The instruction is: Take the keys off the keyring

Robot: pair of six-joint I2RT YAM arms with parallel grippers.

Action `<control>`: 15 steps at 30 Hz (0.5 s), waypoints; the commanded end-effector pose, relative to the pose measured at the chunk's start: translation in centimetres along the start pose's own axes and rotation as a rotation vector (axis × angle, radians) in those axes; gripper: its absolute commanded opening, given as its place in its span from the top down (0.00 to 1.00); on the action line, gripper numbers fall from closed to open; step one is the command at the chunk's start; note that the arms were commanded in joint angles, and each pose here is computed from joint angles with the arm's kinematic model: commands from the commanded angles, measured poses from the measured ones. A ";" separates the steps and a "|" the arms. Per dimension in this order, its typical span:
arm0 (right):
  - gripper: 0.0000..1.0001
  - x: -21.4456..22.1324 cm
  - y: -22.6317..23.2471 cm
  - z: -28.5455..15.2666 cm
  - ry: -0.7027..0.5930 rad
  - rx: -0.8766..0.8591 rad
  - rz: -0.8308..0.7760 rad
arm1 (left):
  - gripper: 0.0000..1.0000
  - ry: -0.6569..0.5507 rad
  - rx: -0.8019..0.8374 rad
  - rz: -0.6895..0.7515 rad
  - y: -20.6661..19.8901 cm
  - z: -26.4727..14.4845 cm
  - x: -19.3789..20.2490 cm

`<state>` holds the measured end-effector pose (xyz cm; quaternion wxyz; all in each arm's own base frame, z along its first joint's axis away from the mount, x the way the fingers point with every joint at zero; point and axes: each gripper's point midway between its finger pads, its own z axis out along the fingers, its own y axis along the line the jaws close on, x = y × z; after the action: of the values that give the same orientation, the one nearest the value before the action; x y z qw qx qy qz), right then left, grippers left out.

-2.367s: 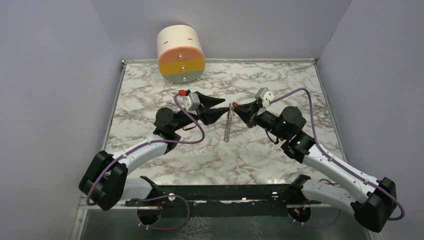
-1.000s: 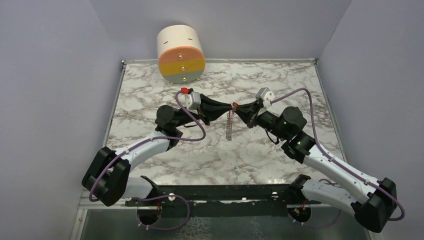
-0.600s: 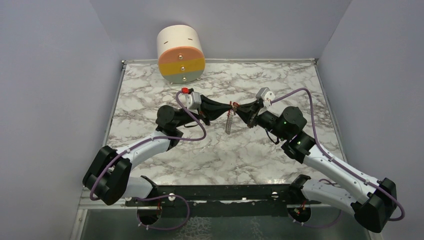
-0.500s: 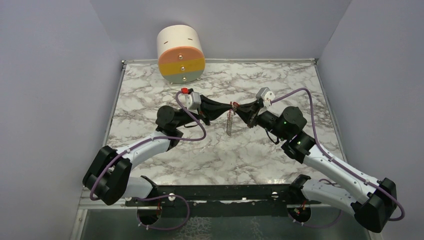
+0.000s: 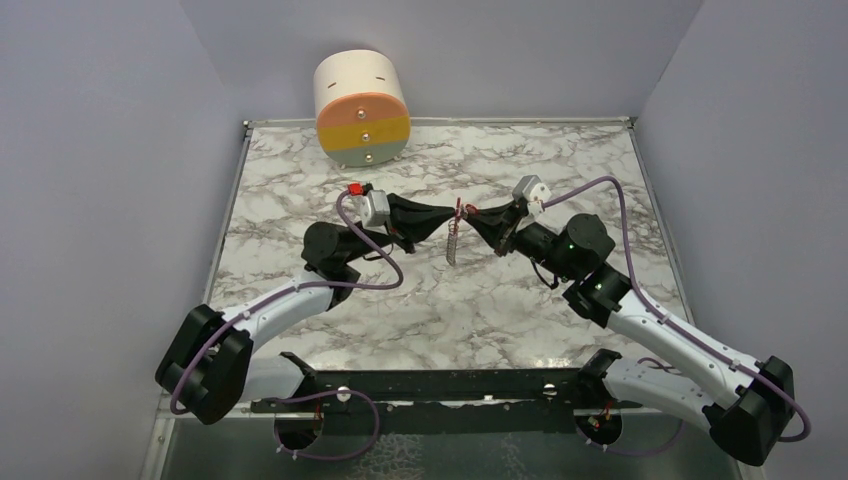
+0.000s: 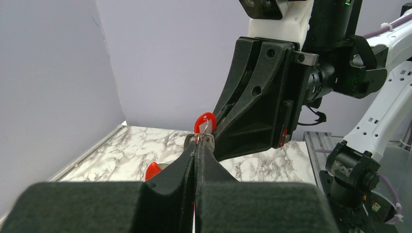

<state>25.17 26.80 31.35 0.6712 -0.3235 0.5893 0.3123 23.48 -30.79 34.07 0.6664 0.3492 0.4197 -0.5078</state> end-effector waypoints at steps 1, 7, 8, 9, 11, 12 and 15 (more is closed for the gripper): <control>0.99 -1.0 -0.5 -0.4 -0.040 0.033 -0.007 | 1.00 -0.093 -0.034 0.071 -0.2 -0.4 -2.9; 0.99 -1.0 -0.5 -0.6 -0.043 0.036 -0.007 | 1.00 -0.145 -0.065 0.095 -0.1 -1.0 -4.0; 0.99 -1.0 -0.5 -0.7 -0.045 0.034 -0.007 | 1.00 -0.154 -0.068 0.097 -0.1 -1.0 -4.1; 0.99 -1.0 -0.5 -0.6 -0.044 0.034 -0.007 | 1.00 -0.162 -0.070 0.096 -0.1 -1.1 -4.2; 0.99 -0.9 -0.4 -0.6 -0.041 0.030 -0.006 | 1.00 -0.177 -0.067 0.089 -0.3 -1.1 -4.5; 0.99 -0.9 -0.4 -0.6 -0.040 0.028 -0.005 | 1.00 -0.185 -0.066 0.085 -0.3 -1.1 -4.6; 0.99 -0.6 -0.2 -0.5 -0.035 0.020 -0.002 | 1.00 -0.212 -0.054 0.069 -0.6 -1.1 -4.9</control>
<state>24.71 26.86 31.09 0.6687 -0.3275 0.5878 0.3163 22.86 -29.49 34.91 0.6951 0.3196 0.4033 -0.5020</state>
